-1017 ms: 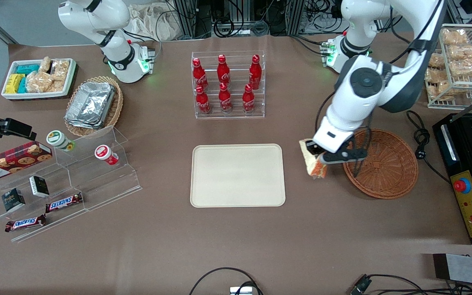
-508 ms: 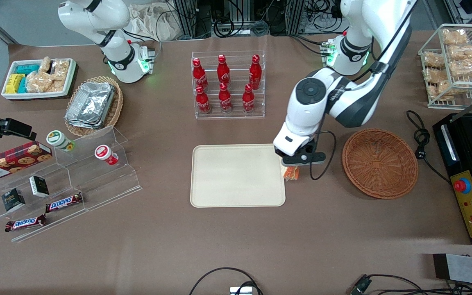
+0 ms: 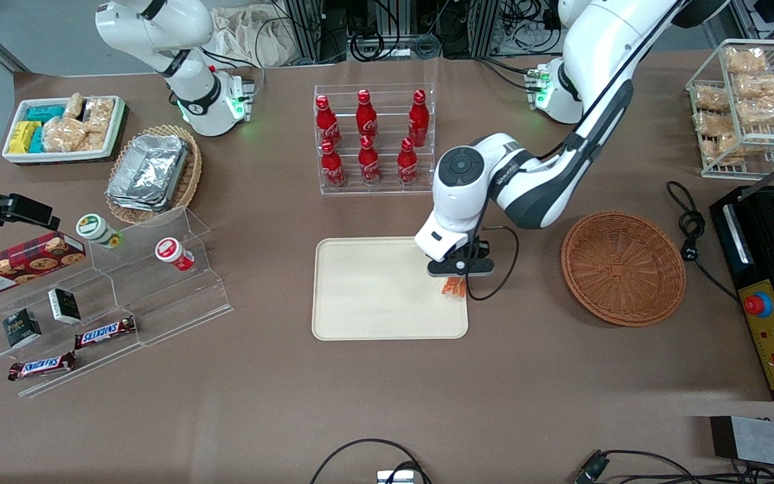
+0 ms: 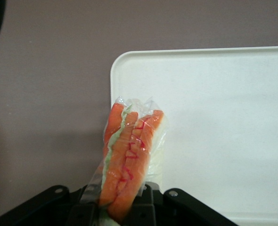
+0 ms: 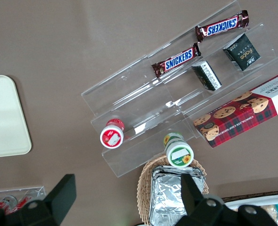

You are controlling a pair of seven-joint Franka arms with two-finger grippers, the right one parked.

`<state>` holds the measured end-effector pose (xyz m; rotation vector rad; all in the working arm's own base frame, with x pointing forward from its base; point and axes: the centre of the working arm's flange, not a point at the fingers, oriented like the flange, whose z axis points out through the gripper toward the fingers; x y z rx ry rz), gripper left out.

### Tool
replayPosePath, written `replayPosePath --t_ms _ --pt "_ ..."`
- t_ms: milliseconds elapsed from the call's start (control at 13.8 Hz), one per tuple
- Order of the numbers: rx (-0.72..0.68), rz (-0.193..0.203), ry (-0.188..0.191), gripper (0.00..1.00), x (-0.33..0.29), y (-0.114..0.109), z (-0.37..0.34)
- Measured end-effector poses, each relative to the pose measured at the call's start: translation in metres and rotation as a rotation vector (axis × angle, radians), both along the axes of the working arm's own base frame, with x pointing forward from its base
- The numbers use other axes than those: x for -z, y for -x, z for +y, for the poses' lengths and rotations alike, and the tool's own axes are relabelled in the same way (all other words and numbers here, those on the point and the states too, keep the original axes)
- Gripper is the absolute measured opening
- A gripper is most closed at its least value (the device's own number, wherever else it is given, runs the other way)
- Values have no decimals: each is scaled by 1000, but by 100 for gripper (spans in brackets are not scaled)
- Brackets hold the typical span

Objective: Place sandwich from basket to tray
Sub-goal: 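Carry the held sandwich with the left gripper over the cream tray, then lower the sandwich onto the tray and open the left gripper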

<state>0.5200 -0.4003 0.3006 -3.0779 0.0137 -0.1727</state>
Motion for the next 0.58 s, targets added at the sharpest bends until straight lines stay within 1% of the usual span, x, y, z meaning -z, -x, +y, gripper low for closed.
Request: replayPosePath --t_ms 218,363,436,581 --pt "5 11 22 16 9 -2 -18" --pt "10 22 28 16 20 -1 -29" --pt "14 28 28 16 25 -1 -32" --pt "29 31 12 16 38 -1 -33"
